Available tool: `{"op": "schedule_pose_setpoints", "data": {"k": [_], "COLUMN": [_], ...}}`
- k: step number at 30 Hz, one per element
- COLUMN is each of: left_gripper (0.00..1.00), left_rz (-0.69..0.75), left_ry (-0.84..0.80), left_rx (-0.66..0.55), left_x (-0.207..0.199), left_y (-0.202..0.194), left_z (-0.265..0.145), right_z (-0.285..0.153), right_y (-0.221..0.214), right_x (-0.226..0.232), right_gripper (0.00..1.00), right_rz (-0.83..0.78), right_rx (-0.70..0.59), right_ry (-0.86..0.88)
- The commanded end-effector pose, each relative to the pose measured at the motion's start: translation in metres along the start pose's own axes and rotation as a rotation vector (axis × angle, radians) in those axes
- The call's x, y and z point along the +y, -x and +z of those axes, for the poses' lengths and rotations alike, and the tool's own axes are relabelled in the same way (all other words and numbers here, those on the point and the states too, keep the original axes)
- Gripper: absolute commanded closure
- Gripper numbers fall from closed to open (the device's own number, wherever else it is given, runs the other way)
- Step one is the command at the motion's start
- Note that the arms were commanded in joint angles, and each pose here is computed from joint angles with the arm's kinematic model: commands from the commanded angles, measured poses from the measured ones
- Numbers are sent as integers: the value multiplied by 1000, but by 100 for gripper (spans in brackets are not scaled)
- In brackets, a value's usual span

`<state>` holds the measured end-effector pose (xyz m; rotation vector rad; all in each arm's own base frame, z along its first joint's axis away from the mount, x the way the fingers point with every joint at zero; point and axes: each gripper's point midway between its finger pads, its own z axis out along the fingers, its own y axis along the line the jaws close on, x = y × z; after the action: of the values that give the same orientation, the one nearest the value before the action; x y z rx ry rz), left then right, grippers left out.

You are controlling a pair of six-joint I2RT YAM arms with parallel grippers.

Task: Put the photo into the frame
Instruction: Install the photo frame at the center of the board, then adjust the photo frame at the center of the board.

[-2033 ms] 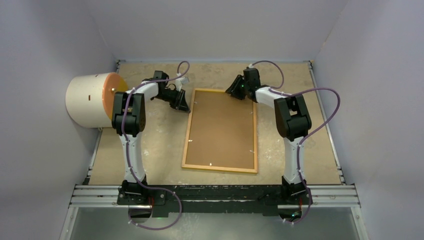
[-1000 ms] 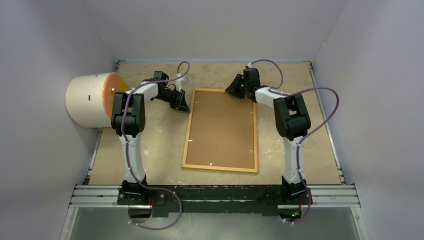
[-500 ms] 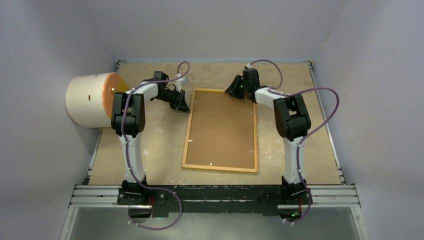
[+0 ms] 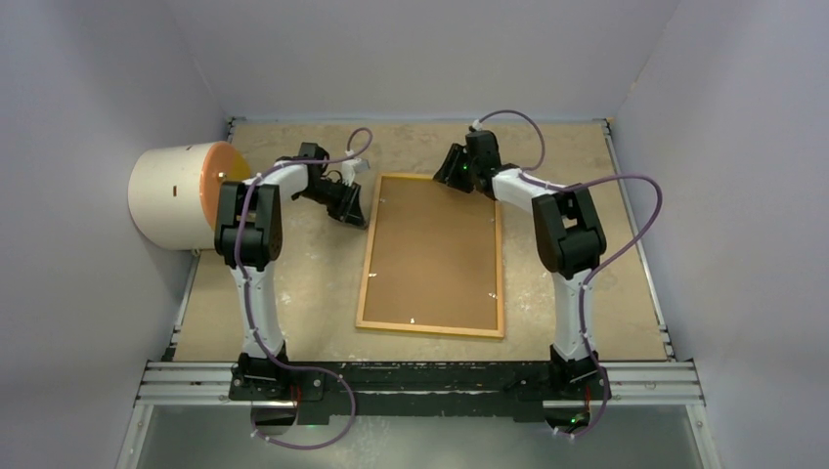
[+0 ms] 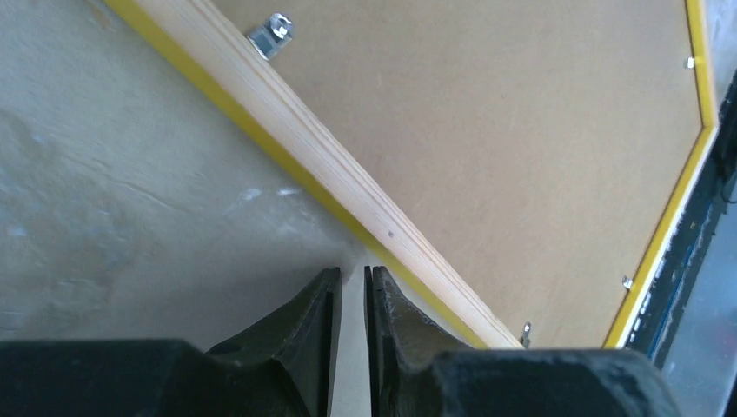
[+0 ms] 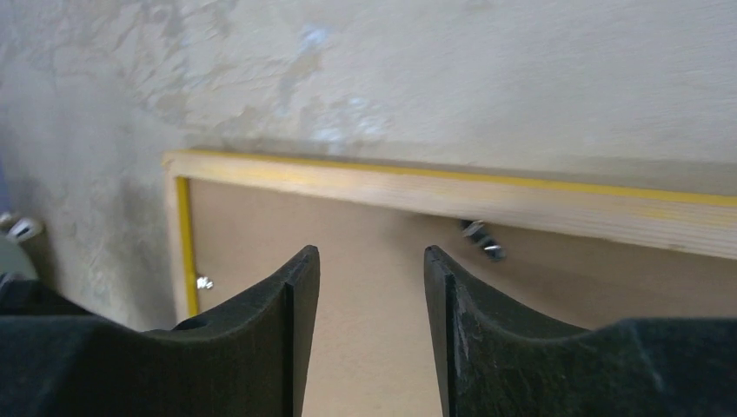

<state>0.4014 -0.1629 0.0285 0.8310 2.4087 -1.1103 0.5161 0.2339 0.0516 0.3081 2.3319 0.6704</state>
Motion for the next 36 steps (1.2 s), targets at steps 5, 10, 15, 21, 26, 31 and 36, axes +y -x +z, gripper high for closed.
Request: {"op": "schedule_pose_setpoints", "data": {"k": [5, 10, 15, 21, 26, 31, 36], "left_gripper": [78, 78, 78, 78, 77, 68, 40], "left_rz": [89, 83, 122, 147, 189, 275, 271], "left_ry": [168, 183, 176, 91, -67, -192, -101], "left_rx": [122, 193, 249, 284, 288, 265, 66], "left_x": [-3, -13, -32, -71, -114, -142, -119], "left_y": [-32, -73, -97, -112, -111, -88, -25], "left_z": [-30, -20, -2, 28, 51, 42, -26], "right_z": [-70, -113, -162, -190, -191, -176, -155], "right_y": [11, 15, 14, -14, -13, -38, -76], "right_x": [78, 38, -47, -115, -100, -45, 16], "right_gripper": [45, 32, 15, 8, 9, 10, 16], "right_rz": [-17, -25, 63, 152, 111, -32, -189], "right_rx": [-28, -88, -161, -149, -145, -105, -49], "right_ry": [163, 3, -208, -300, -257, -261, -269]}}
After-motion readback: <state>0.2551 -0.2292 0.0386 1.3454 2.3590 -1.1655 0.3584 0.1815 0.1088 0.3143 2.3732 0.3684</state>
